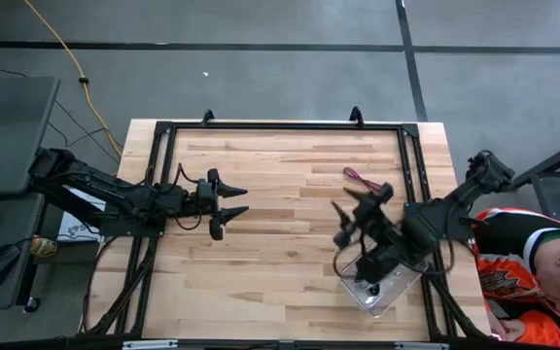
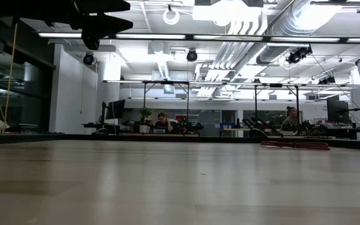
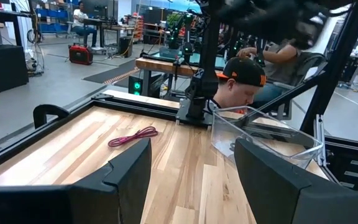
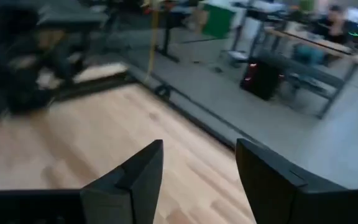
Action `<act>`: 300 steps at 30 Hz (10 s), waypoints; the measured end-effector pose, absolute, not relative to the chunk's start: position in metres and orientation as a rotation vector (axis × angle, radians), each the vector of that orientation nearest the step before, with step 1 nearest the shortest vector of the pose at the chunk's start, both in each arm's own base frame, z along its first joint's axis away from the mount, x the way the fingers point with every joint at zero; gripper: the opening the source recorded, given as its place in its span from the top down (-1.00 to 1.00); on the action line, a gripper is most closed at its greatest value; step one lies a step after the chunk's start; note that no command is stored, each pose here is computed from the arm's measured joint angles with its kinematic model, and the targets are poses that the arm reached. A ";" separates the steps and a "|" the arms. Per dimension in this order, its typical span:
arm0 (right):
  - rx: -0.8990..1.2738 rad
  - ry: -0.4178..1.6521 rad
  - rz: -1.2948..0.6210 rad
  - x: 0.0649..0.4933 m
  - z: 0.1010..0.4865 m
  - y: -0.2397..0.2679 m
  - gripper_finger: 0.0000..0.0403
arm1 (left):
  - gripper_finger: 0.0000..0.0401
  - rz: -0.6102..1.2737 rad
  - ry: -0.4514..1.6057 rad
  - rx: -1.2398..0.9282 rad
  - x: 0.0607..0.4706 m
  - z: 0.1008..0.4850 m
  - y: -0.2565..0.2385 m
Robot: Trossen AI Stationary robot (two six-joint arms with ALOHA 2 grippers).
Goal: Pick and place USB-C Cables
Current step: Return to Home Position
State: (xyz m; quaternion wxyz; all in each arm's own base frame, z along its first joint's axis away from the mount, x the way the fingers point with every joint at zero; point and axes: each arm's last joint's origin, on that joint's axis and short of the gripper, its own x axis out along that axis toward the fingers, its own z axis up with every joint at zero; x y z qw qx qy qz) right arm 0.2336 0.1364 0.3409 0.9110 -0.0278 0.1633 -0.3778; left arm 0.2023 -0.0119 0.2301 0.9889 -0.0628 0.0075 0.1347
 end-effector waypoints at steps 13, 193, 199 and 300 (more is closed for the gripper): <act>0.390 0.875 -0.976 0.277 0.316 -0.013 0.04 | -0.05 0.270 0.015 -0.126 0.202 0.230 -0.012; 0.133 0.196 0.076 0.306 0.316 0.053 0.97 | -0.05 0.273 0.028 -0.140 0.202 0.229 -0.012; 0.120 0.458 0.027 0.262 0.365 0.101 0.98 | -0.05 0.271 0.006 -0.146 0.202 0.231 -0.012; 0.283 1.434 -0.210 0.165 0.189 0.161 0.36 | -0.05 0.271 0.012 -0.145 0.202 0.230 -0.012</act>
